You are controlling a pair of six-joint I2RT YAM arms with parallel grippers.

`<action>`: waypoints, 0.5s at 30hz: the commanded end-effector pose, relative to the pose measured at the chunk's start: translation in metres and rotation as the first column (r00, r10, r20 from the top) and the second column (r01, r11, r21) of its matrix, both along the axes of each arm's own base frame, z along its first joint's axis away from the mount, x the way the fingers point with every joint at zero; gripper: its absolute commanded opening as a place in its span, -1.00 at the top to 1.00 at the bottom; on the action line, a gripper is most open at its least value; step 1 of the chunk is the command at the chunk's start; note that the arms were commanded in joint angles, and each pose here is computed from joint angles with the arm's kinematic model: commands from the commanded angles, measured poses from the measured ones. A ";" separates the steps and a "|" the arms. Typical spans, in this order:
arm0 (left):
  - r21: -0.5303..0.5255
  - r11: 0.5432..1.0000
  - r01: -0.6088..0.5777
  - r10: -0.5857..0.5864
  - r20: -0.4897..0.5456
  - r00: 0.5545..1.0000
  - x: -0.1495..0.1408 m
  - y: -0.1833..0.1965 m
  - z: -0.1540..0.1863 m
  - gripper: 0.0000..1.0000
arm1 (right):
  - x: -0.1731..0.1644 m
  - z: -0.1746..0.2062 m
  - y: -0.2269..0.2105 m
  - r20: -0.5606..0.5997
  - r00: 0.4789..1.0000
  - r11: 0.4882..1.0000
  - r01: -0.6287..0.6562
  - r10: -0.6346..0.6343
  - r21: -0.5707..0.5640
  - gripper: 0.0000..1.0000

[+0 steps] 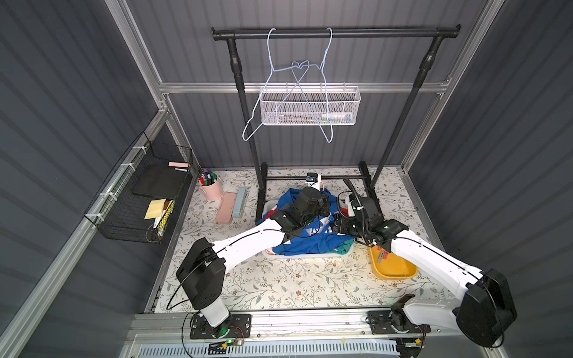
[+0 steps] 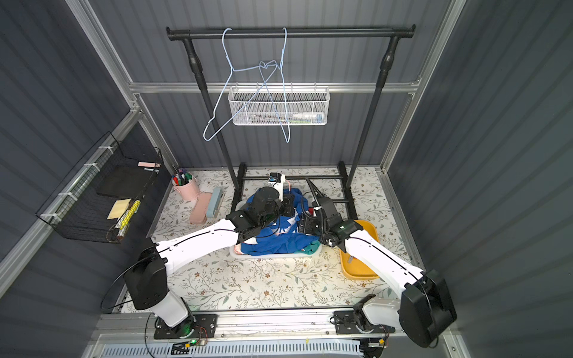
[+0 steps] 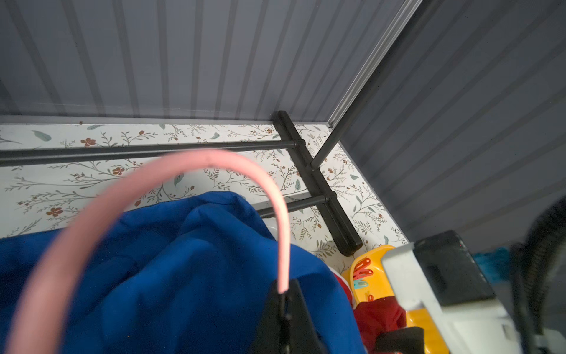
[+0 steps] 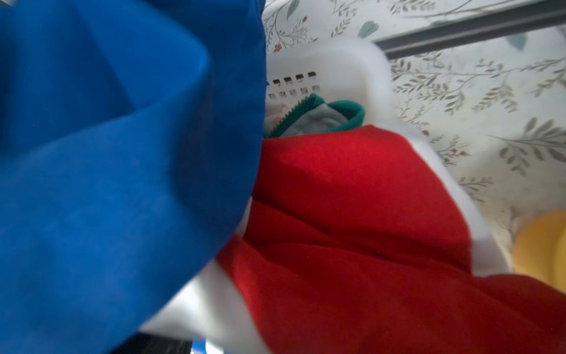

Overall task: Remove the clothespins securing jackets to the hanger
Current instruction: Adjust the hanger.

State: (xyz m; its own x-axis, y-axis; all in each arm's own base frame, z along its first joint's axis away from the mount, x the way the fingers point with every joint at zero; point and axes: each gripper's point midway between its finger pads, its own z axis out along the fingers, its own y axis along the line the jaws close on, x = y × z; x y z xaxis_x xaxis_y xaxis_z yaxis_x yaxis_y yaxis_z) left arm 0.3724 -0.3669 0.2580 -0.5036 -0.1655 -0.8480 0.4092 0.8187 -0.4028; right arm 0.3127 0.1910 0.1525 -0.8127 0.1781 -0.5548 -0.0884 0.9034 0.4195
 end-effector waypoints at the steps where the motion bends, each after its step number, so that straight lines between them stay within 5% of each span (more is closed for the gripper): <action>1: -0.017 1.000 0.009 -0.009 -0.050 0.999 0.006 0.006 -0.022 0.86 | 0.007 -0.019 0.003 -0.066 0.998 1.000 -0.001 0.000 -0.013 -0.48; 6: -0.047 0.999 0.024 -0.024 -0.013 1.000 0.017 0.027 -0.011 0.37 | 0.019 -0.029 0.009 -0.064 0.998 1.000 0.011 -0.011 -0.002 -0.47; 15: -0.061 0.988 0.140 -0.127 0.180 0.975 -0.001 0.059 0.065 -0.57 | 0.025 -0.042 0.018 -0.108 0.994 1.000 -0.009 0.009 0.004 -0.46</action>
